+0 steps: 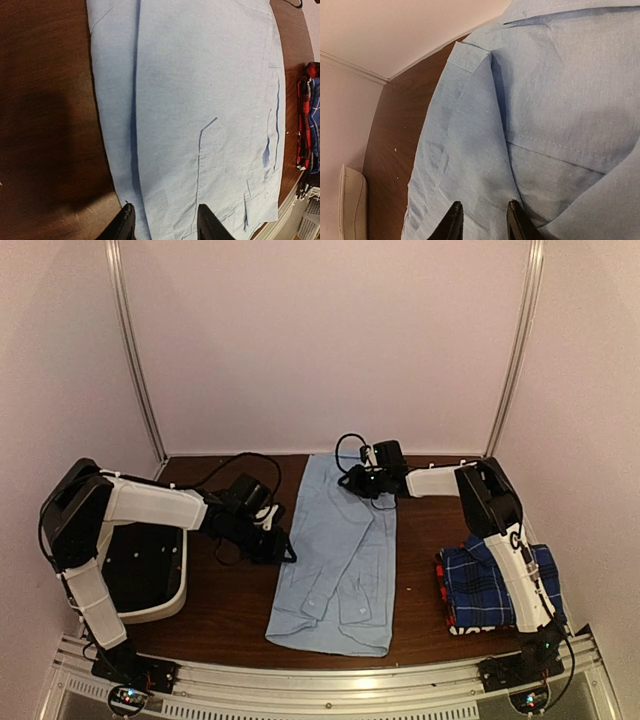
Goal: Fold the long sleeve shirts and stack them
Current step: Smooth out the rectangle-folded shirt at the center of the board.
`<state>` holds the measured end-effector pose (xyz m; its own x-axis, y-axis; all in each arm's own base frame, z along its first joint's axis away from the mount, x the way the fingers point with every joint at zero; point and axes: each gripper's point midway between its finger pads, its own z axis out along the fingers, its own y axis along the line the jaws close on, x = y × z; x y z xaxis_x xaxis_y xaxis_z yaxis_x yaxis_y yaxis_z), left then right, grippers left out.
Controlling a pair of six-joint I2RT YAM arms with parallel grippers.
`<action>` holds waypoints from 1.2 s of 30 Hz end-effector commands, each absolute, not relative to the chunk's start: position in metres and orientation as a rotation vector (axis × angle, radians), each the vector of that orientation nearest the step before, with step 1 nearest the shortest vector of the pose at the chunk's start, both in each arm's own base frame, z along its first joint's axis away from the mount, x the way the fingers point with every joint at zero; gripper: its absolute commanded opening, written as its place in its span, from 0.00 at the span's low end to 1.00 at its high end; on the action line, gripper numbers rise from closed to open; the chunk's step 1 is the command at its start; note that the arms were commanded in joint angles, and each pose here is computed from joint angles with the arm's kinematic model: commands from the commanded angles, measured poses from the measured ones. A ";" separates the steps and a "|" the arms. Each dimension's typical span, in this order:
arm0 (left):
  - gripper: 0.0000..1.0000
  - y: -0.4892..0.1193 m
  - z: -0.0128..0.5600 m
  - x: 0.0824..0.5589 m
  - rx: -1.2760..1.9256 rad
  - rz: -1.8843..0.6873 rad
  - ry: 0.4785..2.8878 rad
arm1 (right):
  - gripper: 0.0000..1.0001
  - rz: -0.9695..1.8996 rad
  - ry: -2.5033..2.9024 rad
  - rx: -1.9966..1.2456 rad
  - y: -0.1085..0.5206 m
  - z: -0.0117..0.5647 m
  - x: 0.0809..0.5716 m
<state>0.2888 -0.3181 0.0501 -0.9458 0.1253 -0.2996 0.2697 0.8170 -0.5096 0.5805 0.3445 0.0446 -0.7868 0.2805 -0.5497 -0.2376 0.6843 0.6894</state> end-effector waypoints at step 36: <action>0.43 -0.287 0.069 0.271 0.292 -0.825 2.709 | 0.34 1.004 2.423 -0.047 0.318 0.044 0.477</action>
<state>0.2682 -0.2880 0.0616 -0.9558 0.0903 -0.2798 0.2272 0.8310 -0.5078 0.4735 0.3242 0.0404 -0.8801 0.1303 -0.4567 -0.2433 0.7021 0.6692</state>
